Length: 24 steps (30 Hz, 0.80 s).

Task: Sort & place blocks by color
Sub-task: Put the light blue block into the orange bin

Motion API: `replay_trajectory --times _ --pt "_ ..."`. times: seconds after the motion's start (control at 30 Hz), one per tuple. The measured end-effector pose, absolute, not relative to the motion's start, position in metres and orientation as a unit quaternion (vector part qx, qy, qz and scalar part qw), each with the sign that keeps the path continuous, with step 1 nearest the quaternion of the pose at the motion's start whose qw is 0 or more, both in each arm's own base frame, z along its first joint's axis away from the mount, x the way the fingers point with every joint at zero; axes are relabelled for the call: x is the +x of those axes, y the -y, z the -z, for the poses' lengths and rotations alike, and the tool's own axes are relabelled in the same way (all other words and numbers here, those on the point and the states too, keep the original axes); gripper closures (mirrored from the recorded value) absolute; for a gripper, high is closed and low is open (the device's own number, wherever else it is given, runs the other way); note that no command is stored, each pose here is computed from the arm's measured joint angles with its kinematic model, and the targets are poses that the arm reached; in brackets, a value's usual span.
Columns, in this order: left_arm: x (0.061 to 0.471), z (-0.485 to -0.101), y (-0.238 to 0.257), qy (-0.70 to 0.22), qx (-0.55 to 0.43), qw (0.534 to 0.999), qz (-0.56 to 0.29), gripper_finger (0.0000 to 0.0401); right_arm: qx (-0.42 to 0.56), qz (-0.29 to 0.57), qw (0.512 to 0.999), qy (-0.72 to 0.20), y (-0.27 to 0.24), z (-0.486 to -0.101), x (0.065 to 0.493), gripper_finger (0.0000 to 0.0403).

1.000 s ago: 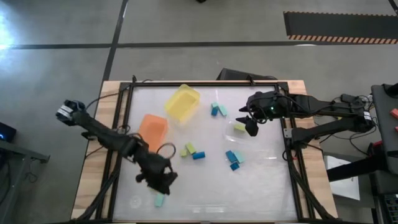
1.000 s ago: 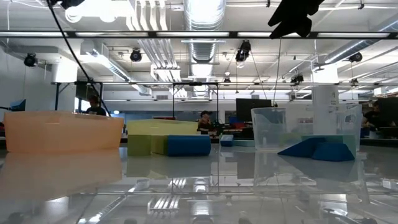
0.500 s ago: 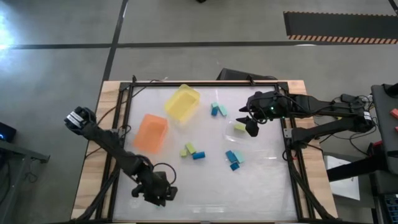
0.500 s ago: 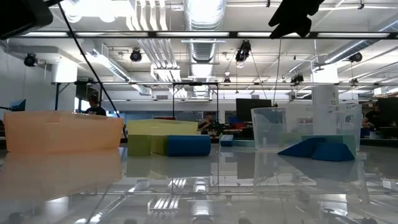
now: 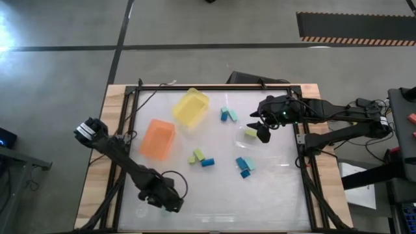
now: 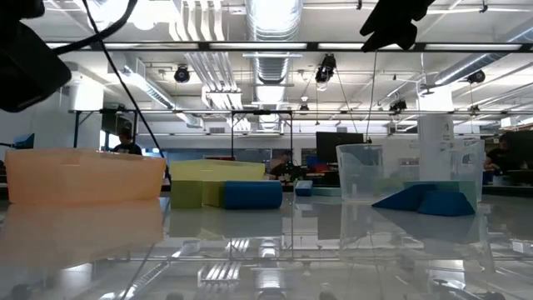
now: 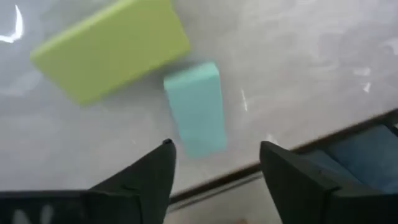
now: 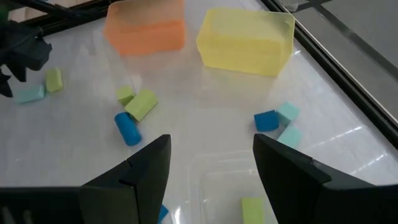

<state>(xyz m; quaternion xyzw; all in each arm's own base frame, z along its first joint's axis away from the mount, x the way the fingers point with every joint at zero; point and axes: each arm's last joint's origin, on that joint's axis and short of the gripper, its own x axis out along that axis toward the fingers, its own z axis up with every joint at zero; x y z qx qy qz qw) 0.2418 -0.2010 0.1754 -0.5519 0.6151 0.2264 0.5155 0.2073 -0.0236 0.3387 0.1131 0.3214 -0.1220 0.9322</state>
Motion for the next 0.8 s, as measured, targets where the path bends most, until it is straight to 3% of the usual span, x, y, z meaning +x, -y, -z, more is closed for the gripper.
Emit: replay_trajectory --times 0.6,0.8 --pt "0.246 -0.146 0.204 -0.619 -0.523 0.519 -0.274 0.0161 0.107 0.120 0.923 -0.350 0.023 -0.334 0.204 0.0184" --pt "0.243 -0.146 0.204 -0.622 -0.514 0.519 -0.283 0.0210 0.099 0.117 0.924 -0.352 0.023 -0.334 0.204 0.0184"
